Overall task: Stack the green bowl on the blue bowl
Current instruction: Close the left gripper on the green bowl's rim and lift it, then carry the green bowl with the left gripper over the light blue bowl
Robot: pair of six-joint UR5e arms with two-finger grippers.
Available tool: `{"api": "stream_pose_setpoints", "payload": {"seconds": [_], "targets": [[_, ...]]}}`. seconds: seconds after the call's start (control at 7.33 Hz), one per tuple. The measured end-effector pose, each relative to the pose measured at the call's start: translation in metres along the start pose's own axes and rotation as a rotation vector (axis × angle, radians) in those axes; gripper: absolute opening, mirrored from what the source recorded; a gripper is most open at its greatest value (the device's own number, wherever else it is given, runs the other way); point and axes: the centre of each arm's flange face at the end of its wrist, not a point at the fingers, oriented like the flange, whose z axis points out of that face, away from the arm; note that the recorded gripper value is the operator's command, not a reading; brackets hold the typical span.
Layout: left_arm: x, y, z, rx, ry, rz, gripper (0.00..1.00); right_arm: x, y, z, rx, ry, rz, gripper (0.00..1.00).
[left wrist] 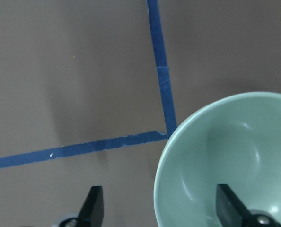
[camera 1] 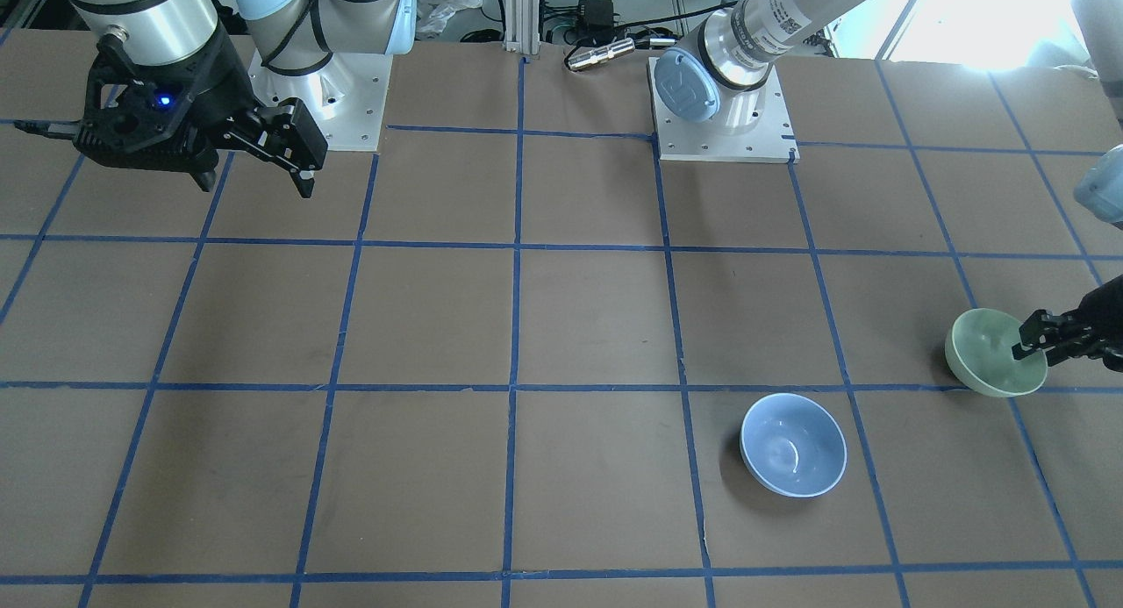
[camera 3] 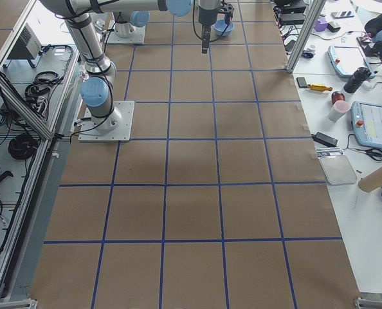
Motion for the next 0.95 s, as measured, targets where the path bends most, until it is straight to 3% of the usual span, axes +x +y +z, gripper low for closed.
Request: {"api": "stream_pose_setpoints", "payload": {"seconds": [0.55,0.95], "targets": [[0.004,0.001,-0.008,-0.009,0.031,0.002,0.06,0.000,0.000,0.000,0.000,0.000,0.000,1.00],[0.021,-0.014,-0.036,0.025,0.025,0.017,0.06,0.000,0.000,0.000,0.001,0.000,0.000,1.00]]}}
